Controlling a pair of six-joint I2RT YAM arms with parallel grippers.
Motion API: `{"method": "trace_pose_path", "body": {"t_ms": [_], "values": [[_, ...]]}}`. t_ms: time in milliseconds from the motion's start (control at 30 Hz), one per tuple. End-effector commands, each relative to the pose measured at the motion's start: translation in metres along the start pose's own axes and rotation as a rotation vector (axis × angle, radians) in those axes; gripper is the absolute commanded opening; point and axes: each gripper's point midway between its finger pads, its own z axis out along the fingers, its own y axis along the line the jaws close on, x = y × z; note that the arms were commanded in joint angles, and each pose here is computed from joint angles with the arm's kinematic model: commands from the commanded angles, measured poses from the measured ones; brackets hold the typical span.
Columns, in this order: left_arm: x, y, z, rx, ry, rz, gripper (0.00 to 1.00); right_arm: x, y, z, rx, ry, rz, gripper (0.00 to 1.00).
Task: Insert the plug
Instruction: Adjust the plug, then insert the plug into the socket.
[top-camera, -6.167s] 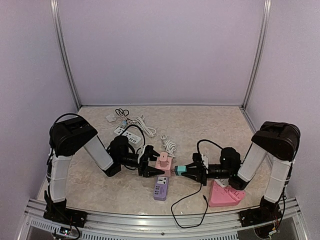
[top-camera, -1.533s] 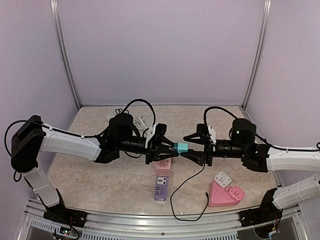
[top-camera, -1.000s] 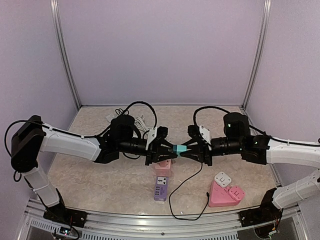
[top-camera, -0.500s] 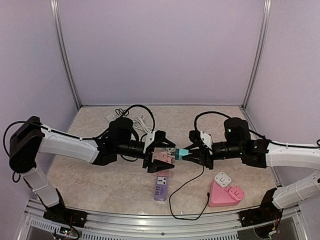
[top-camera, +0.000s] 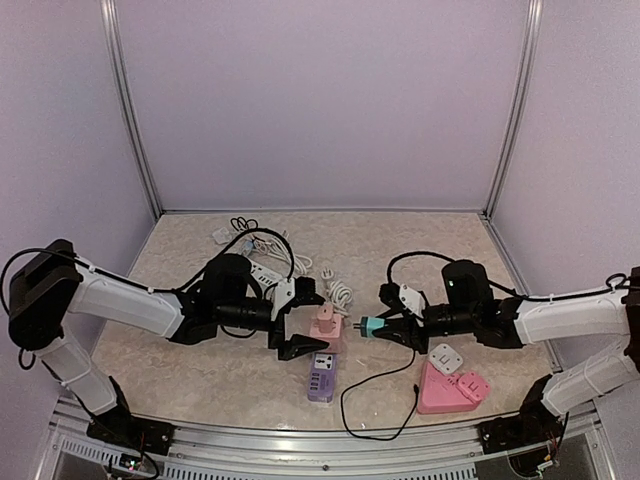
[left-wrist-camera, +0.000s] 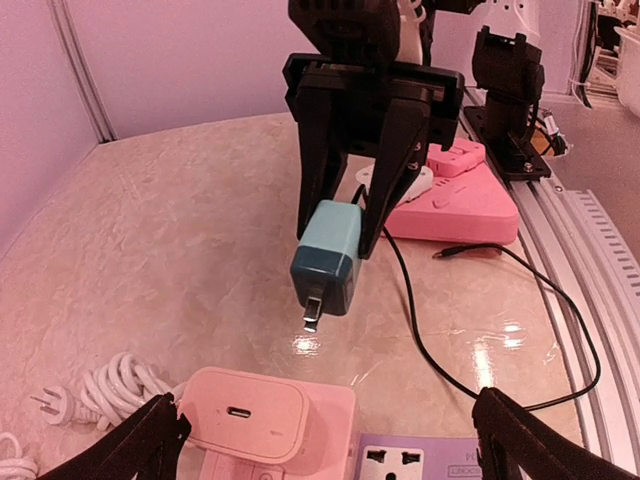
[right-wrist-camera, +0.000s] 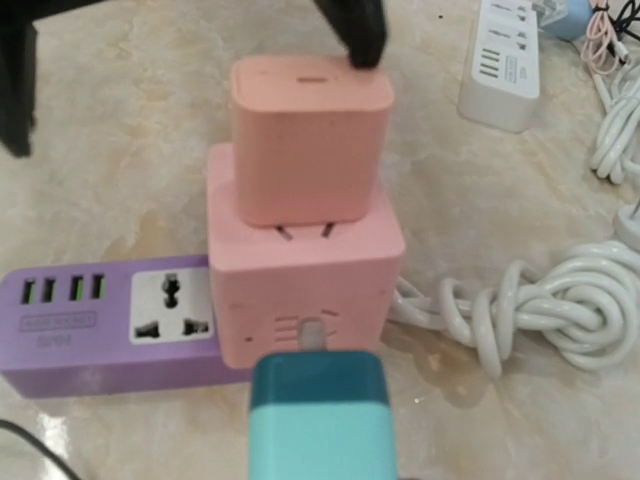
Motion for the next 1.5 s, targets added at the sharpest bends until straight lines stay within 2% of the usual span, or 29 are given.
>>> {"method": "trace_pose_path", "body": {"t_ms": [0,100,167,267,467,667,867,1033,1267,1367,1467], "values": [[0.041,0.015,0.001,-0.047,0.105,-0.100,0.99,0.000,-0.001,0.005,-0.007,-0.044,-0.014,0.00],[0.038,0.020,0.004,-0.028,0.076,-0.087,0.99,0.005,0.001,0.011,-0.029,-0.025,-0.019,0.00],[0.022,0.012,0.006,0.035,0.026,-0.045,0.99,0.007,0.002,0.013,-0.047,-0.014,-0.012,0.00],[0.008,0.016,0.009,0.033,0.005,-0.058,0.99,0.004,0.005,0.014,-0.066,-0.024,-0.009,0.00],[0.052,0.002,0.010,0.048,0.105,-0.064,0.99,0.015,0.006,0.016,-0.054,-0.009,-0.021,0.00],[0.057,0.009,0.022,0.028,0.098,-0.066,0.97,0.023,0.009,0.028,-0.100,0.000,-0.016,0.00],[0.070,0.010,0.028,0.056,0.105,-0.071,0.89,0.014,0.012,0.023,-0.110,-0.042,-0.032,0.00],[0.075,0.008,0.030,0.056,0.094,-0.027,0.75,0.009,0.012,0.022,-0.109,-0.072,-0.045,0.00],[0.079,0.004,0.031,0.102,0.089,-0.032,0.48,0.022,0.012,0.029,-0.124,-0.017,-0.035,0.00],[0.081,-0.001,0.030,0.132,0.089,-0.017,0.32,0.027,0.013,0.026,-0.118,0.003,-0.024,0.00],[0.086,-0.001,0.028,0.140,0.103,0.026,0.11,0.026,0.016,0.021,-0.115,-0.006,-0.020,0.00]]}}
